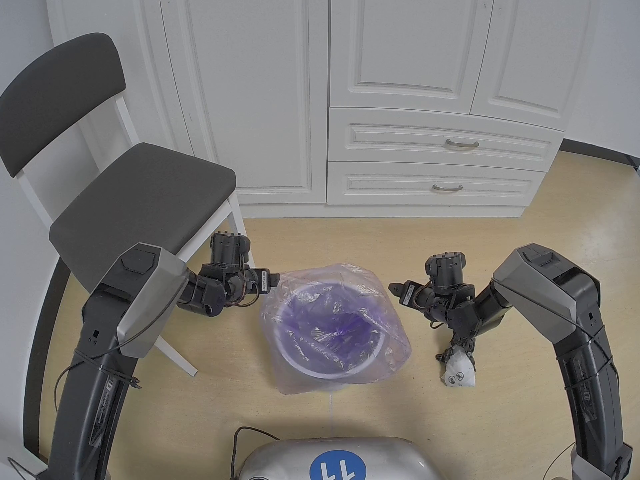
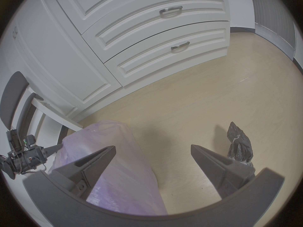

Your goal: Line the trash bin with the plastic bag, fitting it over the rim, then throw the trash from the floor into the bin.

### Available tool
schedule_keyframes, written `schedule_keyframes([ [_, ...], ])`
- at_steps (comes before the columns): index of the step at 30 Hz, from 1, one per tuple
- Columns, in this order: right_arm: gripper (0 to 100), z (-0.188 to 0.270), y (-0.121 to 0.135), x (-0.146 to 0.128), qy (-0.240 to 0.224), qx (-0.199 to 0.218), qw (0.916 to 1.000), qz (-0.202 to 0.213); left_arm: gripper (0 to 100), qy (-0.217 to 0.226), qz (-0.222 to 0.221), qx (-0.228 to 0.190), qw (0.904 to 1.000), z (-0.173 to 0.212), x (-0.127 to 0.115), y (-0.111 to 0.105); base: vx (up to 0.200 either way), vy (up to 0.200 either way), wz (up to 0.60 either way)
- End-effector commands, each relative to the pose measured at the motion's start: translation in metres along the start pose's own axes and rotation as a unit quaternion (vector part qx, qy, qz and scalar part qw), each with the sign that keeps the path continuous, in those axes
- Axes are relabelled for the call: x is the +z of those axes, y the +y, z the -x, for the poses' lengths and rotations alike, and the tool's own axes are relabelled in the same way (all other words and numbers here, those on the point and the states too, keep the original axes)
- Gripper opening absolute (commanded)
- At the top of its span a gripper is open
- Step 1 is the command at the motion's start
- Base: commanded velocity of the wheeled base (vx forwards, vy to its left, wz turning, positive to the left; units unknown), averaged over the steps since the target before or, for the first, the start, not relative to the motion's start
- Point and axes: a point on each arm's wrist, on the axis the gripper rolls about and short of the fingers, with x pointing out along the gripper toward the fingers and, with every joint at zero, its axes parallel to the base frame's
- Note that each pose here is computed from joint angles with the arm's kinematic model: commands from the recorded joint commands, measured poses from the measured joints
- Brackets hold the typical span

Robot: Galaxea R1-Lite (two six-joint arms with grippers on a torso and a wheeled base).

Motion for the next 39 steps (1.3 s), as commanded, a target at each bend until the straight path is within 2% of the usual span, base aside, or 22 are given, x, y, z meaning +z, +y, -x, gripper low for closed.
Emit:
schedule_keyframes([
  [1,100,0.011,0.007,0.013,-0.01,0.008,0.9999,-0.001,100,0.011,-0.001,0.0,0.9999,-0.017,-0.018,-0.002,0.0,0.0,0.0],
  [4,100,0.036,0.021,0.02,-0.004,0.026,0.9997,0.005,100,0.015,0.008,0.0,0.9999,-0.02,-0.017,-0.004,0.0,0.0,0.0],
  [6,100,0.052,0.043,0.01,0.009,0.056,0.9982,0.018,100,0.019,0.03,-0.003,0.9994,-0.016,-0.015,-0.008,0.0,0.0,0.0],
  [10,100,0.058,0.057,-0.009,0.016,0.077,0.9964,0.034,100,0.026,0.032,-0.005,0.9991,-0.003,-0.008,-0.01,0.0,0.0,0.0],
  [11,100,0.06,0.063,-0.021,0.027,0.082,0.9953,0.044,100,0.03,0.032,-0.007,0.999,0.003,-0.007,-0.011,0.0,0.0,0.0],
  [14,100,0.057,0.07,-0.055,0.059,0.072,0.9917,0.088,100,0.034,0.047,-0.009,0.9983,0.013,-0.006,-0.018,0.0,0.0,0.0],
  [17,100,0.049,0.065,-0.067,0.057,0.044,0.9907,0.116,100,0.033,0.073,-0.013,0.9967,0.015,-0.01,-0.025,0.0,0.0,0.0],
  [20,100,0.047,0.061,-0.068,0.054,0.036,0.9903,0.123,100,0.036,0.077,-0.012,0.9963,0.016,-0.015,-0.025,0.0,0.0,0.0],
  [26,100,0.043,0.052,-0.067,0.054,0.015,0.9877,0.146,100,-0.01,0.086,-0.017,0.9961,0.02,-0.013,-0.019,0.0,0.0,0.0],
  [36,100,0.034,0.043,-0.062,0.037,-0.018,0.9864,0.159,100,-0.007,0.08,-0.024,0.9965,0.023,-0.015,-0.025,0.0,0.0,0.0],
  [38,100,0.029,0.042,-0.059,0.024,-0.028,0.9864,0.16,100,-0.008,0.078,-0.027,0.9966,0.028,-0.012,-0.025,0.0,0.0,0.0],
  [39,100,0.022,0.045,-0.056,0.007,-0.046,0.9861,0.16,100,-0.008,0.078,-0.029,0.9965,0.03,-0.01,-0.025,0.0,0.0,0.0],
])
